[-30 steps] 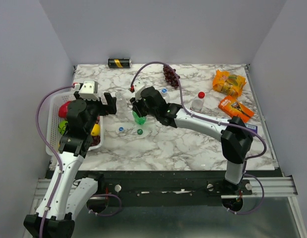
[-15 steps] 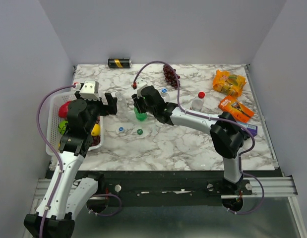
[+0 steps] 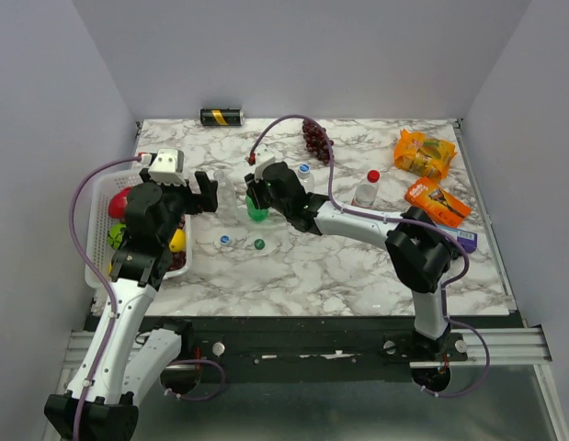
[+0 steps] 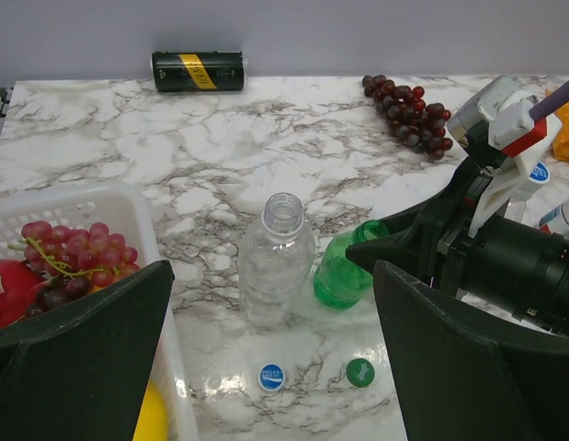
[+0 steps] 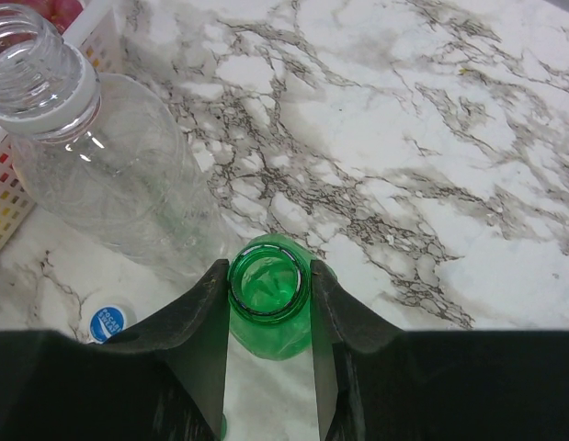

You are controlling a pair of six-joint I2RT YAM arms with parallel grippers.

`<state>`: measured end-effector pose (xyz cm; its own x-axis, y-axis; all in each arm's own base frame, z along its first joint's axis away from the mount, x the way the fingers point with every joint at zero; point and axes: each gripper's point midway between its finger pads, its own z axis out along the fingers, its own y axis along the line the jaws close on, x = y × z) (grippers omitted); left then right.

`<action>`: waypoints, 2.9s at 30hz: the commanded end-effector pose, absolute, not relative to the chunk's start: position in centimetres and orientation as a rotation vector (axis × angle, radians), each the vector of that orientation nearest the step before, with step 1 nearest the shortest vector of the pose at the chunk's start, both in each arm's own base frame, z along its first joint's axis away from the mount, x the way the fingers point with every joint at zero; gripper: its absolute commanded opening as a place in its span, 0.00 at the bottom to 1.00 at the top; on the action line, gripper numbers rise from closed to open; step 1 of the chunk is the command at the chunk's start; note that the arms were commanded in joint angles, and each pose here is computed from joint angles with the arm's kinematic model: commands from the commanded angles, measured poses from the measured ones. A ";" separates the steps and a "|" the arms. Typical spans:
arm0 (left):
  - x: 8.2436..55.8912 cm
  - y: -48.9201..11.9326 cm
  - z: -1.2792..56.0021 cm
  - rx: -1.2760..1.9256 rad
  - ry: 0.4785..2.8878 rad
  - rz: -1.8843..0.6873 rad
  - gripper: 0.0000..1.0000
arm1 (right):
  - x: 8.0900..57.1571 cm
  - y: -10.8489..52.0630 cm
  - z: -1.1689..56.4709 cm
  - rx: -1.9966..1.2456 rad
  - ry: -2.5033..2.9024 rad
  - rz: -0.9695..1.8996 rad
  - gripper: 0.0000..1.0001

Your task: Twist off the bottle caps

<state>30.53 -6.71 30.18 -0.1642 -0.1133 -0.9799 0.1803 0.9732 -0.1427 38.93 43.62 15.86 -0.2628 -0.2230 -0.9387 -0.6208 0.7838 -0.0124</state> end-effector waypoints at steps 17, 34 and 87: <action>30.8 -7.1 29.8 0.066 1.728 -0.277 0.99 | 38.0 43.1 18.0 -0.675 1.777 0.453 0.81; 30.7 -7.6 29.4 0.117 1.750 -0.289 0.99 | 34.2 37.7 27.8 -0.652 1.739 0.509 0.84; 20.2 -26.6 26.5 0.976 1.542 -0.933 0.99 | 23.6 29.1 30.0 -0.758 1.871 1.021 0.19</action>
